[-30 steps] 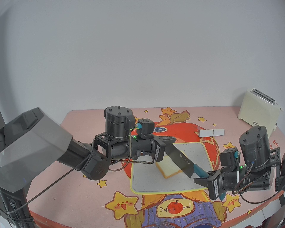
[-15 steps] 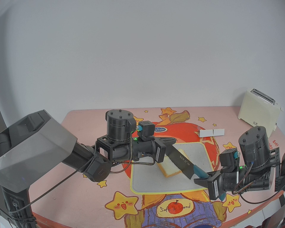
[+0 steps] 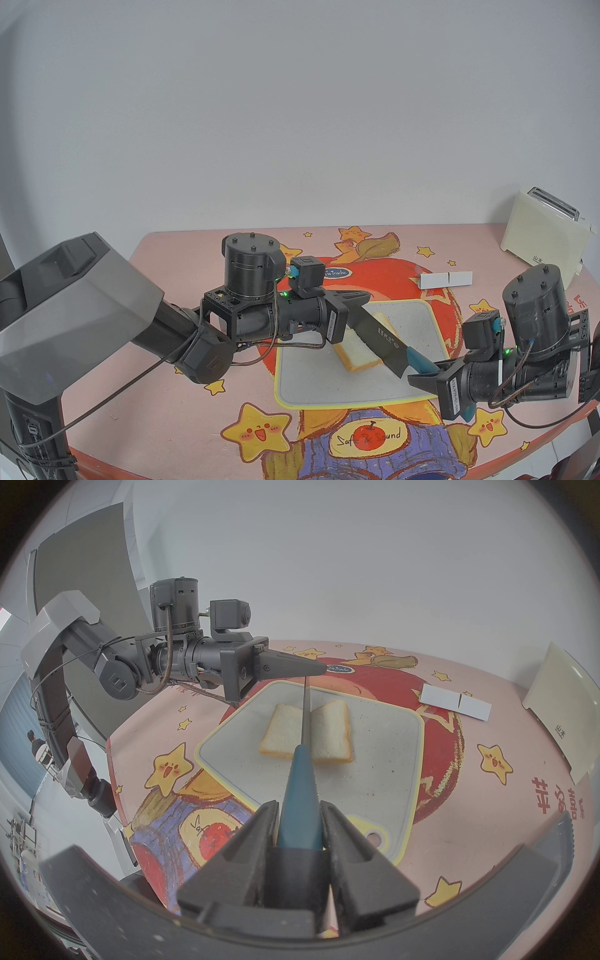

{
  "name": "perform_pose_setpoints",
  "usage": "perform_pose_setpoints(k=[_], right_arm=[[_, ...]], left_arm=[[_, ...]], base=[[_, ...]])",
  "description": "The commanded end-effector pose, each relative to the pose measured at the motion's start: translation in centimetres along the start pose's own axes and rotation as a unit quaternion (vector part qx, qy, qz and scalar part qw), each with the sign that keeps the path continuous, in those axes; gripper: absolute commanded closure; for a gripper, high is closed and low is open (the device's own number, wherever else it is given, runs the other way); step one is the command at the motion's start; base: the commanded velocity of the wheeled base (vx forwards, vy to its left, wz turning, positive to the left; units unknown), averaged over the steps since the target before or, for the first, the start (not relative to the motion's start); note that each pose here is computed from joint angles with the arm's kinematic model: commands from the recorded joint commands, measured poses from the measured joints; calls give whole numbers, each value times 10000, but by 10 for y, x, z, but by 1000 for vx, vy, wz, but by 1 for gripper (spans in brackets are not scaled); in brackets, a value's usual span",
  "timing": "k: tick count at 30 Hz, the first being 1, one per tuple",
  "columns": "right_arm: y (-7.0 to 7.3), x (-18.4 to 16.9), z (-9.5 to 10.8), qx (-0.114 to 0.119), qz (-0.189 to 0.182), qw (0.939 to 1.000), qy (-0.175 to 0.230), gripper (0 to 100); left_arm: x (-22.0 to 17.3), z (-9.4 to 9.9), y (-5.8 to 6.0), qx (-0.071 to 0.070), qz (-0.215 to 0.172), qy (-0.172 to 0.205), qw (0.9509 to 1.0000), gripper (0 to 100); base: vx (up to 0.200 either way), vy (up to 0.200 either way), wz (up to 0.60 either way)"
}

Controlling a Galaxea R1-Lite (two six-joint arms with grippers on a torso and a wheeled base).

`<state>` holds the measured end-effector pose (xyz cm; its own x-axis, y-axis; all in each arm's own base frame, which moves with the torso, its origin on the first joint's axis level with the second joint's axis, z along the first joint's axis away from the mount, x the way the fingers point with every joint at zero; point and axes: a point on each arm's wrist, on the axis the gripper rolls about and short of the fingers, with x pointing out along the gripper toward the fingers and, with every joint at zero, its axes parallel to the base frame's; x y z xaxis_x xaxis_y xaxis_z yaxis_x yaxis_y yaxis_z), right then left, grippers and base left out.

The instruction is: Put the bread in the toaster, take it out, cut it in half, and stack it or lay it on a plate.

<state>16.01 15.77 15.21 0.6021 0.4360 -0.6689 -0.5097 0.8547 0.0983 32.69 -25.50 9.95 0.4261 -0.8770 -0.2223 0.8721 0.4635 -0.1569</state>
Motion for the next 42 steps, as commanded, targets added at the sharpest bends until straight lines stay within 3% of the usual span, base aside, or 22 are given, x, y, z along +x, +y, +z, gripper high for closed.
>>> perform_pose_setpoints(k=[1,42], right_arm=[[0,0,-1,-2,-4,10000,15,100],[-1,6,-8,-42,-51,9997,230,100]], left_arm=[[1,-3,1,-23,0,48,10000,100],[1,3,-1,18,-19,-39,10000,100]], base=[[0,0,0],[0,0,0]])
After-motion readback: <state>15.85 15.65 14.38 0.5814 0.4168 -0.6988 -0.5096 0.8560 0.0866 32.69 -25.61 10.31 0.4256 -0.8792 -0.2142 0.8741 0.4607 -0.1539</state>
